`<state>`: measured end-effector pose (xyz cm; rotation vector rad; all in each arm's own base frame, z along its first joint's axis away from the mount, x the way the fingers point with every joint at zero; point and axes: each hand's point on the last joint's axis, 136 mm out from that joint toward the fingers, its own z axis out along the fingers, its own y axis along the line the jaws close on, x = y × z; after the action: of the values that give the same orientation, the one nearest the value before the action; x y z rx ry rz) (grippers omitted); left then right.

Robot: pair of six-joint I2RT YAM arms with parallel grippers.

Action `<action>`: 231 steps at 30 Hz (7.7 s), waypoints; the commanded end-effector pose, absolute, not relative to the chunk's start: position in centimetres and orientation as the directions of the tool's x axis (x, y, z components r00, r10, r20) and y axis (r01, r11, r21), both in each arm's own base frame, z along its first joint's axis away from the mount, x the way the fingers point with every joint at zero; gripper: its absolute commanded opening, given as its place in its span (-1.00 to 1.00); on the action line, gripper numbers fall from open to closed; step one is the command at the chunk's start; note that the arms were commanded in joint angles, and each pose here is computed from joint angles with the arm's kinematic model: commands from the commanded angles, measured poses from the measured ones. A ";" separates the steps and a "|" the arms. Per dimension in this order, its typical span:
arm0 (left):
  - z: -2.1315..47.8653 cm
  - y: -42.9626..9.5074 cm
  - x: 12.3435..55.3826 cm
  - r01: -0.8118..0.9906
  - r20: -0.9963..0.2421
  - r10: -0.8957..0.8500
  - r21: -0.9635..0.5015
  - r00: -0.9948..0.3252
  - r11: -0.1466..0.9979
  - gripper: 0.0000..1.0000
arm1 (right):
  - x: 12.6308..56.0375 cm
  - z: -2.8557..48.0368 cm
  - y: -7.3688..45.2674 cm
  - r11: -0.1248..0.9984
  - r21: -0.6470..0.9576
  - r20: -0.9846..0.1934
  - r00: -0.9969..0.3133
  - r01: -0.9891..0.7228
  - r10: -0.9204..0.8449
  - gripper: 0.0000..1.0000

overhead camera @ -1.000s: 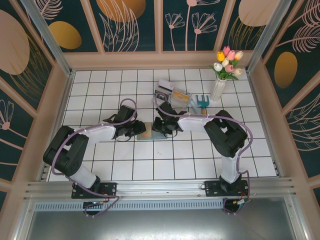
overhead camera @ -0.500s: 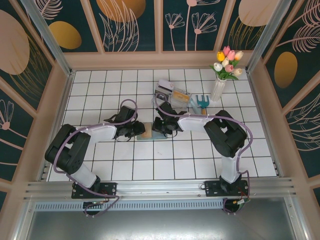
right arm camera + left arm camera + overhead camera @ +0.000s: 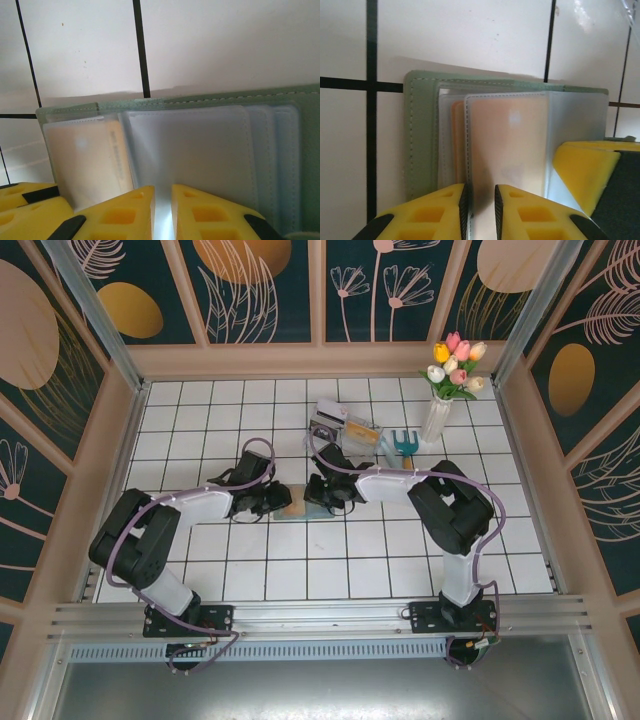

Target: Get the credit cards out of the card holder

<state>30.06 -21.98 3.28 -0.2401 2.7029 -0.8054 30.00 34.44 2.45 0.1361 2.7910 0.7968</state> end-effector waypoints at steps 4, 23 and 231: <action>5.5 -23.1 30.4 -0.010 -0.279 -0.232 -0.620 -0.932 0.785 -0.46 | 29.7 3.8 33.6 0.841 0.542 -0.238 -0.958 0.006 0.160 -0.60; 7.3 -29.3 30.1 0.065 -0.222 -0.188 -0.794 -0.957 0.605 -0.30 | 31.4 12.9 27.3 0.766 0.638 -0.407 -0.814 0.070 0.414 -0.19; 26.8 -20.4 35.0 0.221 -0.541 -0.423 -0.767 -0.727 0.602 0.97 | 35.2 29.1 23.5 0.588 0.568 -0.785 -0.593 -0.576 0.177 -1.00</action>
<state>34.89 -21.72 26.81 -0.2175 2.0921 -1.2745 34.47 24.12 30.38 -0.1728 1.8920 1.2100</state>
